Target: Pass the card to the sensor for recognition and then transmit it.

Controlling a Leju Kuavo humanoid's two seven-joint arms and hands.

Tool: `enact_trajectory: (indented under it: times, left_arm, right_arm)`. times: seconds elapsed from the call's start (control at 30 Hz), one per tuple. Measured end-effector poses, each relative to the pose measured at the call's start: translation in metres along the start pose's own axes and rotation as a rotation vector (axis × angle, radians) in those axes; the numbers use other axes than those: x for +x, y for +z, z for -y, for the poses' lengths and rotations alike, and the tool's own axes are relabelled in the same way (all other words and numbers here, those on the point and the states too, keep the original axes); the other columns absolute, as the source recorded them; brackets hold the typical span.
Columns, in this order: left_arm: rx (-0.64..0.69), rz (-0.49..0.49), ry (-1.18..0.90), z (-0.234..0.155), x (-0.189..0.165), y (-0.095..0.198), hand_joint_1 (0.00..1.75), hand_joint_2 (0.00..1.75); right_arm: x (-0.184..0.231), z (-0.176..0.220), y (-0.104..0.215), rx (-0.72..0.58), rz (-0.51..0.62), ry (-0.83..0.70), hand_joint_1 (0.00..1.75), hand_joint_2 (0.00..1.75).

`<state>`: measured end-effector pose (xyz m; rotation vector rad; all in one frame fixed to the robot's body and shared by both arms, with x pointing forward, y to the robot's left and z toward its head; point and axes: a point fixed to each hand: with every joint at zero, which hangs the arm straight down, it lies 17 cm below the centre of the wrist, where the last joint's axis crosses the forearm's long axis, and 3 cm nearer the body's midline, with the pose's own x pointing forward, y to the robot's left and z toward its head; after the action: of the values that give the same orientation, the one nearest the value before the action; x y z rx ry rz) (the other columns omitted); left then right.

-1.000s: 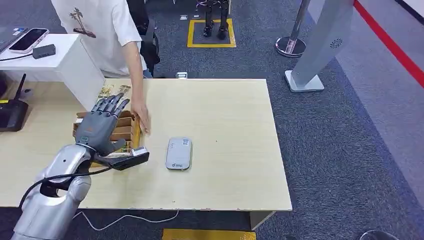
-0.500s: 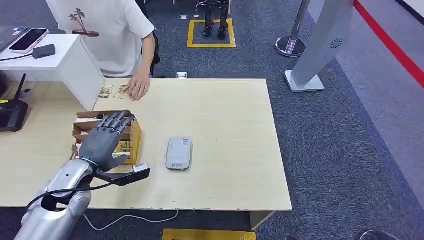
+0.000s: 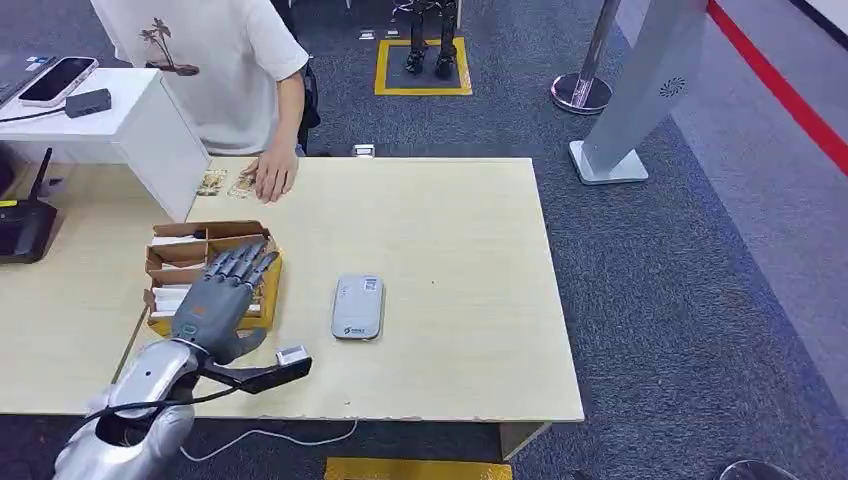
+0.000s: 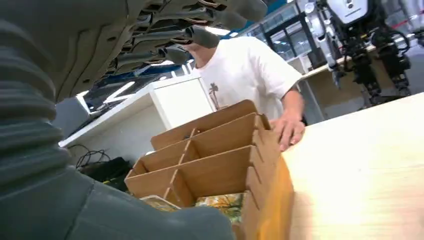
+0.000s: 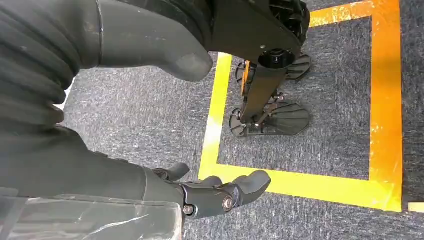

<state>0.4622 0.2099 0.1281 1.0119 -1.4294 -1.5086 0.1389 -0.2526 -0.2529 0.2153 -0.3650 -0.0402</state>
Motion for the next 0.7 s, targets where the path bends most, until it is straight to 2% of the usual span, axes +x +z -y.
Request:
enact_trajectory:
  times: [0.3,0.7]
  left_arm:
    - [-0.016,0.013,0.005,0.012,0.013,0.007,0.0,1.75]
    - [-0.028,-0.087,-0.051,0.034,0.007,0.04,0.0,1.75]
  right_arm:
    - [-0.002,0.0,0.0,0.0,-0.002,-0.001,0.0,1.75]
    - [-0.007,0.002,0.001,-0.005,-0.004,-0.026,0.0,1.75]
